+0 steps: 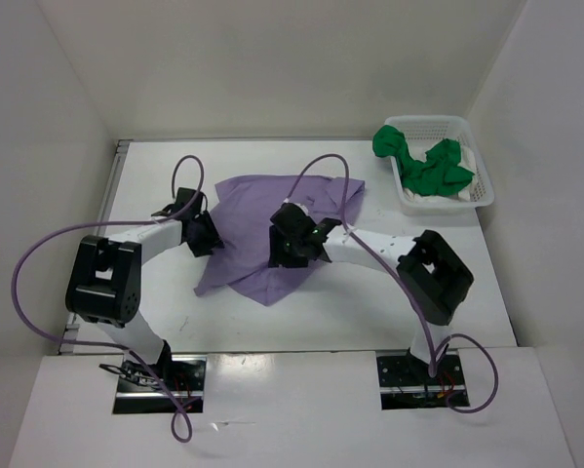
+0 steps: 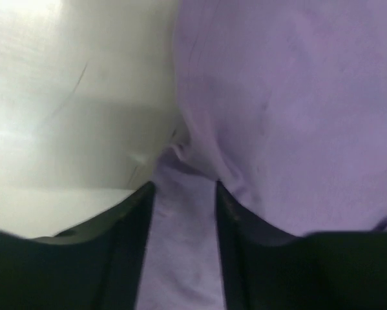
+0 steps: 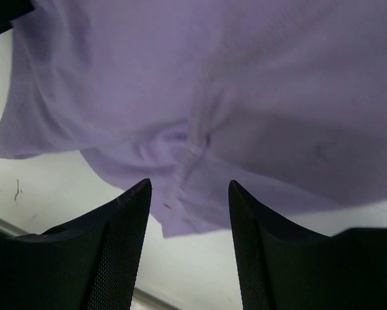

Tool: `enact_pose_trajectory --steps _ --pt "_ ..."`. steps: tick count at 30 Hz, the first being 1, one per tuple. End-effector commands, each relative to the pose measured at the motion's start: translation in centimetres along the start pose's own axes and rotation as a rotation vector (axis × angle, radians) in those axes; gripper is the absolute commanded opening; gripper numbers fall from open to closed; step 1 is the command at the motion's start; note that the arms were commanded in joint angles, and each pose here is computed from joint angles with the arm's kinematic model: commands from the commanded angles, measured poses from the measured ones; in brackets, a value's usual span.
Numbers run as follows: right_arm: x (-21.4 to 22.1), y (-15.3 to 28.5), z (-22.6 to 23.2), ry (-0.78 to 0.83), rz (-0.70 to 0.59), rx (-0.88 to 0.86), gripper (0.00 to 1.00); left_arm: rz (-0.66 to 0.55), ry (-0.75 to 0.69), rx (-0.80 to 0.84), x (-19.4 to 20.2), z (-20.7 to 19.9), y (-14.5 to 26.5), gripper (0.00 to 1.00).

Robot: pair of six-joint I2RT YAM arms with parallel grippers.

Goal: Fold and stack the t-shirts
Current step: Move the tshirt to the center of the board, then flatten out the tshirt

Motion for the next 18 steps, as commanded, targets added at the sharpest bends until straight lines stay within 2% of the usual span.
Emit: enact_pose_trajectory --steps 1,3,7,8,12,16,17,18 --pt "-2.2 -0.5 2.4 0.043 -0.112 0.001 0.57 -0.046 -0.001 -0.004 -1.5 -0.3 -1.4 0.47" --pt "-2.7 -1.2 2.1 0.043 -0.148 0.039 0.57 -0.066 -0.001 0.006 -2.2 -0.6 -1.5 0.36" --pt "-2.6 -3.3 1.3 0.074 -0.126 0.114 0.52 -0.080 -0.010 0.002 -2.8 -0.7 -1.6 0.24" --pt "-2.5 -3.7 1.1 0.065 -0.125 0.131 0.47 -0.091 -0.011 0.007 -3.3 -0.9 -1.8 0.22" --pt "-2.8 -4.0 1.0 0.054 -0.148 0.141 0.39 -0.113 -0.020 0.017 -4.2 -1.3 -1.7 0.14" --pt "-3.0 -4.4 0.7 0.059 -0.153 0.175 0.19 -0.135 -0.021 0.026 -5.3 -1.8 -1.9 0.10" --pt "-3.3 -4.1 1.0 0.059 -0.163 0.178 0.11 -0.162 -0.011 0.032 -6.5 -1.9 -1.5 0.09" --pt "-3.7 -3.3 1.5 0.055 -0.184 0.163 0.09 -0.153 -0.004 0.032 -6.5 -1.6 -1.8 0.07"
Point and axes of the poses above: each gripper's point midway between its finger pads, its own y axis back along the fingers, its own z axis along the line the jaws close on, x = y × z, the point moved 5 cm from there along y, back along the fingers, and after that the axes turned 13 degrees about -y, right-handed, at the moved point
